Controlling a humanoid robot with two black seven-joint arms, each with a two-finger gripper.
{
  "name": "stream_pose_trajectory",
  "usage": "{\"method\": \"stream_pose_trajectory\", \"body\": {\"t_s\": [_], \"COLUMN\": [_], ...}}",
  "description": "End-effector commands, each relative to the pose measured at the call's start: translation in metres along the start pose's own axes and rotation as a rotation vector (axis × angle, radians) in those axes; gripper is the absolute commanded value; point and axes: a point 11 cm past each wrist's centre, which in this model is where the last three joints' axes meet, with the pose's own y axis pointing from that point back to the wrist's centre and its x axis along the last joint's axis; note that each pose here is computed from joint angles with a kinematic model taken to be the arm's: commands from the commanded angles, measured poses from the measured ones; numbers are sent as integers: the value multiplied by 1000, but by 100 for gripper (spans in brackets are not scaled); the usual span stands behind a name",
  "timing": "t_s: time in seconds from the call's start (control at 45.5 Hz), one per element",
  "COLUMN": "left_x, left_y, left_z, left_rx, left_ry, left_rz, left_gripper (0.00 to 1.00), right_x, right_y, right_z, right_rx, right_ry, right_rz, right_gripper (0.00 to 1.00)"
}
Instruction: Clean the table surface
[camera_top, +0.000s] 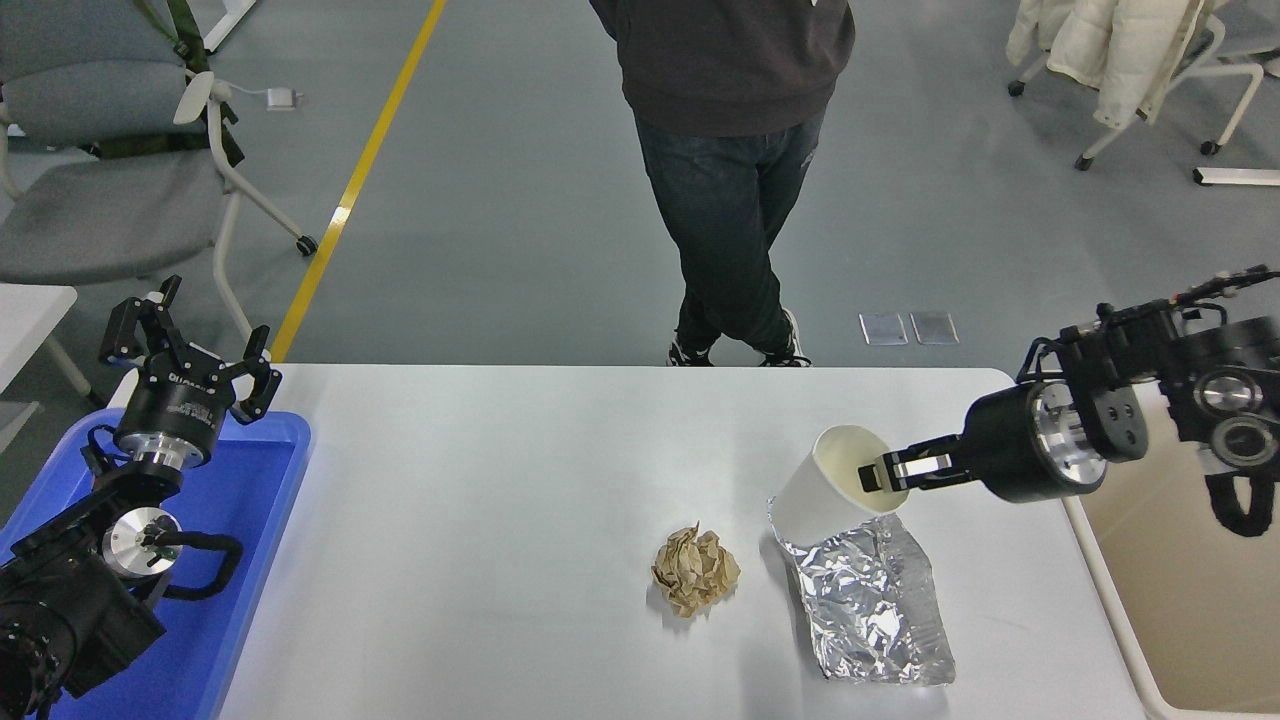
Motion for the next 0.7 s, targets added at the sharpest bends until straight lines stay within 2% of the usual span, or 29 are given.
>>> {"method": "stream_pose_trajectory", "body": {"t_s": [0.0,0.418,0.681], "left_x": [0,0,0], "left_y": [0,0,0], "left_z": [0,0,0], "left_rx": [0,0,0], "left_ry": [1,1,0], "left_rz": [-1,-1,0], "left_gripper": [100,100,100], "right_x": [18,15,25], "right_y": [37,73,107], "right_z": [4,74,117], "right_rx": [-15,-193,-248], "right_ry": [21,-120,-221], "right_rz": [37,107,206], "right_gripper": [0,0,0]}}
